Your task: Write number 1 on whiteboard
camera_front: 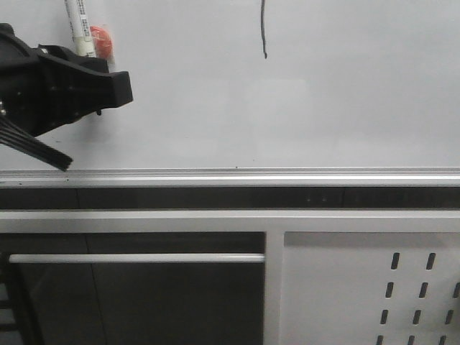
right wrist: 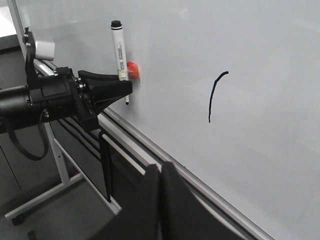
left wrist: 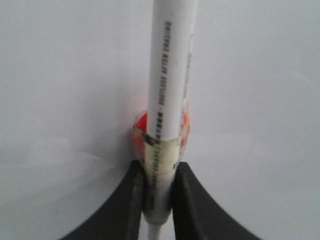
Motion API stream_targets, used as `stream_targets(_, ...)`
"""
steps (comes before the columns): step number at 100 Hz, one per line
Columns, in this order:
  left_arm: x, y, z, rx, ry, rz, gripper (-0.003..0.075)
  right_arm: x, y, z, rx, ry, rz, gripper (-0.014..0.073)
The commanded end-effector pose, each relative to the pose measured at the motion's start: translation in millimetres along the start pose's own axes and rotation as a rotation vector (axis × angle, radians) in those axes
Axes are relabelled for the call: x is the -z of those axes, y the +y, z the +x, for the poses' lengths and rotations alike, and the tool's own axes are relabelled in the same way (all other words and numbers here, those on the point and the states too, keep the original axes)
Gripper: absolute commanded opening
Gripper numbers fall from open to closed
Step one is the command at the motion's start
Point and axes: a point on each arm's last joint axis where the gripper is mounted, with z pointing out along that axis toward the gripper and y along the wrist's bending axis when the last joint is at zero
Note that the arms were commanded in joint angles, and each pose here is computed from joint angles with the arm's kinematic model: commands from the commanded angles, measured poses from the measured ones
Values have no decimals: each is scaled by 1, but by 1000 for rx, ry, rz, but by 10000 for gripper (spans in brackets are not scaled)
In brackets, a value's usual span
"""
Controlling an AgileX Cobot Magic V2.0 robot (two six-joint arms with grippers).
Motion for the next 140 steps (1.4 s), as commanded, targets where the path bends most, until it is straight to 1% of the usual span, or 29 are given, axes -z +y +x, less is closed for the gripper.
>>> stream_targets(1, -1, 3, -24, 26, -208, -30, -18, 3, -5, -14, 0, -90, 47, -61)
stream_targets(32, 11, 10, -10, -3, -140, -26, -18, 3, -5, -14, 0, -94, 50, -61)
stream_targets(75, 11, 12, -13, -2, -165, -39, -18, 3, -6, -15, 0, -106, 57, -61)
stream_targets(87, 6, 15, -16, -5, -181, -49, -18, 3, -6, -15, 0, -104, 56, -61)
stream_targets(94, 3, 18, -18, 5, -187, -41, -18, 3, -6, -15, 0, -104, 56, -61)
stream_targets(109, 0, 23, -18, 73, -181, 7, -18, 3, -5, -15, 0, -103, 55, -61)
stream_targets(117, -1, 23, -18, 68, -181, 27, -18, 3, -5, -15, 0, -103, 55, -61)
stream_targets(140, 1, 23, -17, 66, -182, 26, -18, 3, -5, -15, 0, -103, 55, -61)
